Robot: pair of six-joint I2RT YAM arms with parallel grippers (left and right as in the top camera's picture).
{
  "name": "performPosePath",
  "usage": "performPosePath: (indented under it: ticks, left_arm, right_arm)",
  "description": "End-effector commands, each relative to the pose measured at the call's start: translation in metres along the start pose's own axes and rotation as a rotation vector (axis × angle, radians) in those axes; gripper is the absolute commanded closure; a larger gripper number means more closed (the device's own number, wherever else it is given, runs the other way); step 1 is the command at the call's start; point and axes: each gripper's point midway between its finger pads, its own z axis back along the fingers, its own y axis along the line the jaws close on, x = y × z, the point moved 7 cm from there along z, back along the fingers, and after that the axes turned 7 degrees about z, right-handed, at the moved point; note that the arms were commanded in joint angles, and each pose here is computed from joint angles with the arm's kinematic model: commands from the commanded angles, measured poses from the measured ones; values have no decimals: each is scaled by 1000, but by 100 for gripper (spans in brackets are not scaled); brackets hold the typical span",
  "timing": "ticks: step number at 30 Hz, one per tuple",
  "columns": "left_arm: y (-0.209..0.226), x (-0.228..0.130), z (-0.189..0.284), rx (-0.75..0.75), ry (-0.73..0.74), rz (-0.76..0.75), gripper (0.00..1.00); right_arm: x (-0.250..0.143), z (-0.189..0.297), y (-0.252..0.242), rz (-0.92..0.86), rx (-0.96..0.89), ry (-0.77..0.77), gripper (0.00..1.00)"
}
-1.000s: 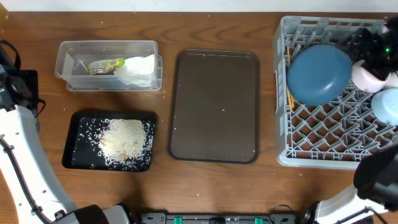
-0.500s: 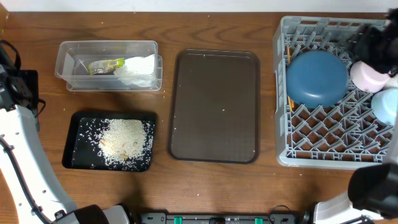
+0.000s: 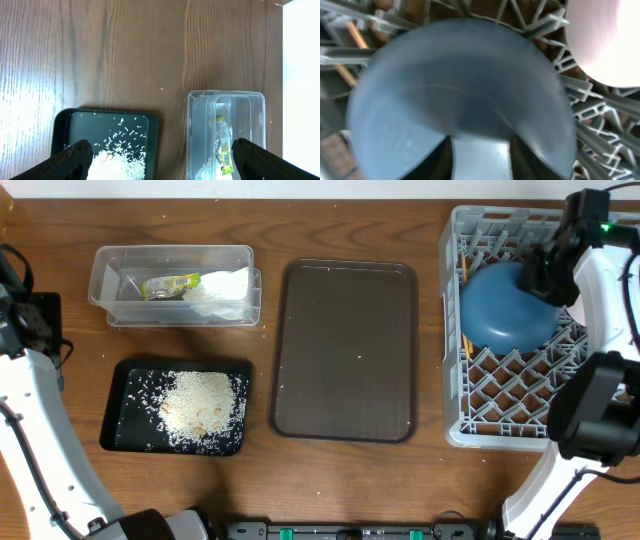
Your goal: Sort waste into correct bins and load items into the dishwasher rack
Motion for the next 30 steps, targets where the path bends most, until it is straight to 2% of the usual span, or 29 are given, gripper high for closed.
performPosePath:
  ticks: [1,6,10,12,15,17,22,28,30]
  left_arm:
    - [1,1,-2,13,-10,-10,8]
    - [1,1,-2,13,-10,-10,8]
    - [1,1,-2,13,-10,-10,8]
    - [1,1,-2,13,-10,-10,8]
    - [1,1,-2,13,-10,-10,8]
    - [1,1,-2,13,-10,-10,8]
    - [1,1,-2,13,-10,-10,8]
    - [1,1,-2,13,-10,-10,8]
    - [1,1,-2,13,-10,-10,8]
  right_arm:
    - [-1,5,-2,-6,-49,-12,75]
    - [-3,51,-6,-11,-50,-92,74]
    - [-14,115,-7,-12,9,-205,71]
    - [-23,146,-5,7,66,-255,68]
    - [-42,184,-2,55,145,-304,57]
    - [-57,204,-4,47,155,-317,53]
    - [-97,225,4,99,174,-273,53]
    - [-150,207,36,223,209,-252,57]
    - [-166,201,38,246,185,-280,54]
